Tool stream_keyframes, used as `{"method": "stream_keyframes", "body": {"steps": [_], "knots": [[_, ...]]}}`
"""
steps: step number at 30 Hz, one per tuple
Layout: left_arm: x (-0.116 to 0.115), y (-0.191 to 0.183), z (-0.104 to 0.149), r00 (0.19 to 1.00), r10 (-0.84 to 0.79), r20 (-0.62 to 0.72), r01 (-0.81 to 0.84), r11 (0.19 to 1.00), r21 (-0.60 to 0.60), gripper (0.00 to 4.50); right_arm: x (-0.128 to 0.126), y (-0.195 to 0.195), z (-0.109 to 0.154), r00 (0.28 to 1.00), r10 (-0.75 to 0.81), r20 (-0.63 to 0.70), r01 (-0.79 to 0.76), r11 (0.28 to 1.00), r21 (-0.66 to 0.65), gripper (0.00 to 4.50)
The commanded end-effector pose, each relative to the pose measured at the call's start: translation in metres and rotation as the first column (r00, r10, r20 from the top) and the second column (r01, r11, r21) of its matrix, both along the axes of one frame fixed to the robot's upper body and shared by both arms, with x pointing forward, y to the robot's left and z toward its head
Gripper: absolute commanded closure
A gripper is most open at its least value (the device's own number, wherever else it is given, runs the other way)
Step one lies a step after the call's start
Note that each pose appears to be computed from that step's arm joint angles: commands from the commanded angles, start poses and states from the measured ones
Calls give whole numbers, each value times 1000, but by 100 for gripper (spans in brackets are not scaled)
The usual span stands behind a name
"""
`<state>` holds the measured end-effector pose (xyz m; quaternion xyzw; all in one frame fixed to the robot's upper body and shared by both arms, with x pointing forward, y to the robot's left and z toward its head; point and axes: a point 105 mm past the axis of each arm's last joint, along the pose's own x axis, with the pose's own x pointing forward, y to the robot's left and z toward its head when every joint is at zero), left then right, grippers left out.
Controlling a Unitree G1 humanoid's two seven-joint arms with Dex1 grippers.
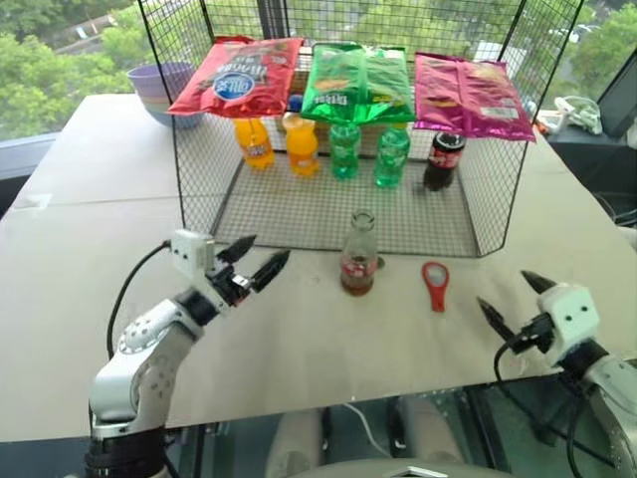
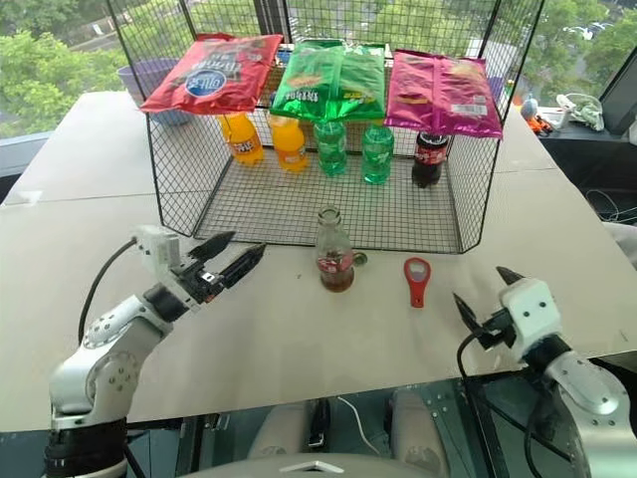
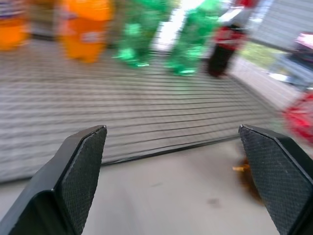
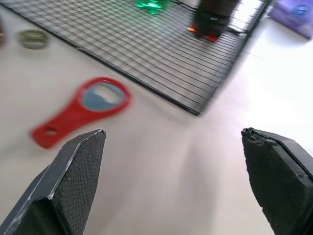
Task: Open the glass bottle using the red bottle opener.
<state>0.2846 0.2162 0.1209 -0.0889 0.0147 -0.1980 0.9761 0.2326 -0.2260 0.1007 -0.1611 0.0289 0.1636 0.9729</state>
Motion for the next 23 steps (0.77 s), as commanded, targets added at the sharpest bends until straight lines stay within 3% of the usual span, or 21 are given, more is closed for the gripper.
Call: {"method": "stream_keyframes", "body": {"steps": [1, 10, 16, 23], "knots": [[-5, 26, 3, 990, 137, 34, -138, 990, 20, 3, -2, -15, 9, 995, -62, 77, 62, 998, 1, 0], [-25, 45, 9, 987, 156, 48, -158, 987, 37, 3, -12, -21, 2, 997, -36, 75, 35, 999, 21, 0], [-40, 48, 24, 988, 108, 115, -120, 987, 104, 3, -17, -3, 24, 982, 61, 180, -74, 995, 64, 0], [-42, 37, 24, 987, 75, 139, -89, 991, 98, 3, -20, 16, 44, 964, 114, 239, -142, 984, 105, 0]]}}
